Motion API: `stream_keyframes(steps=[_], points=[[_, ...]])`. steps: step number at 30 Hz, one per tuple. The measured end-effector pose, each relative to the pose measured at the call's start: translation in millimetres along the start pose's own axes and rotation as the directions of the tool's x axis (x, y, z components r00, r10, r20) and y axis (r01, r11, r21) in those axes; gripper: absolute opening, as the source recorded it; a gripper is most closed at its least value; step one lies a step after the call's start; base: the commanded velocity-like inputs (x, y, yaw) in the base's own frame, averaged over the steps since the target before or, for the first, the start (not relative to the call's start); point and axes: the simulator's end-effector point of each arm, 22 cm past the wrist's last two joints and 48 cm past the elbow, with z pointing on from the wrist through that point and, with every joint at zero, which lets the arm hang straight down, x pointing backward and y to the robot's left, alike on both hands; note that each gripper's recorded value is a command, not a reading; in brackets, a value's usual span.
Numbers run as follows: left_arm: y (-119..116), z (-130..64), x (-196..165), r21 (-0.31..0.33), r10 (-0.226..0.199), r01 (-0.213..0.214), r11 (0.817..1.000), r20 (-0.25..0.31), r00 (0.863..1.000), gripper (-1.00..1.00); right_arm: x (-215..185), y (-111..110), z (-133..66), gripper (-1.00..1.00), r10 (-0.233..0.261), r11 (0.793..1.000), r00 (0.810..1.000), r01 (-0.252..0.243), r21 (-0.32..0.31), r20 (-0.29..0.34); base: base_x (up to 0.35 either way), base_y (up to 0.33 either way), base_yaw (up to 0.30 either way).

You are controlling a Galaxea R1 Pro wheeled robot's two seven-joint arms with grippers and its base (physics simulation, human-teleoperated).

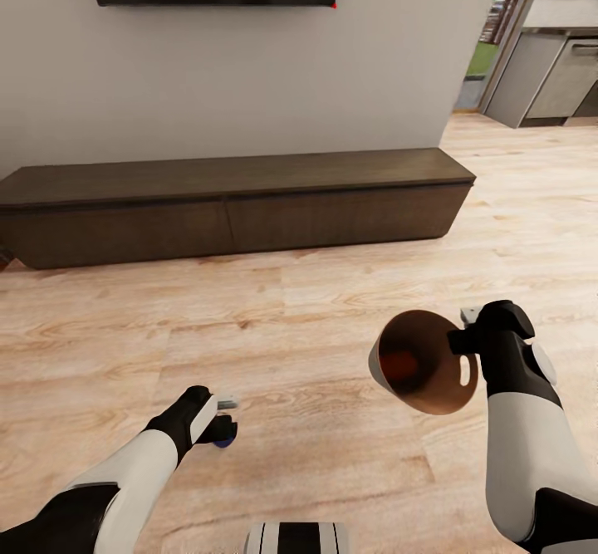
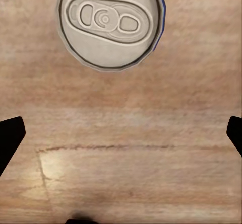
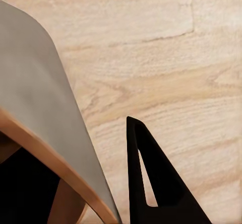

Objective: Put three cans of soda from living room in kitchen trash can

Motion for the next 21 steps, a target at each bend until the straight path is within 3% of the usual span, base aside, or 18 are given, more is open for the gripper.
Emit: stream_keyframes(steps=[15, 18, 21], points=[[-0.5, 0.1, -0.2, 0.001, -0.001, 0.001, 1.000, 0.001, 1.000, 1.00, -19.4, -1.7, -11.2, -1.00, 0.008, 1.000, 0.999, -0.008, -0.007, 0.041, -0.004, 0.000, 0.000], [-0.9, -0.3, -0.3, 0.002, 0.000, 0.000, 1.000, 0.002, 1.000, 1.00, -57.6, -7.1, -32.7, -1.00, 0.015, 1.000, 0.994, -0.014, -0.002, 0.112, 0.000, 0.000, 0.000], [-1.4, -0.3, -0.4, 0.003, 0.000, 0.000, 1.000, 0.003, 1.000, 1.00, -100.3, 4.8, -57.9, -1.00, 0.028, 0.999, 0.983, -0.022, -0.034, 0.183, 0.000, 0.000, 0.000]])
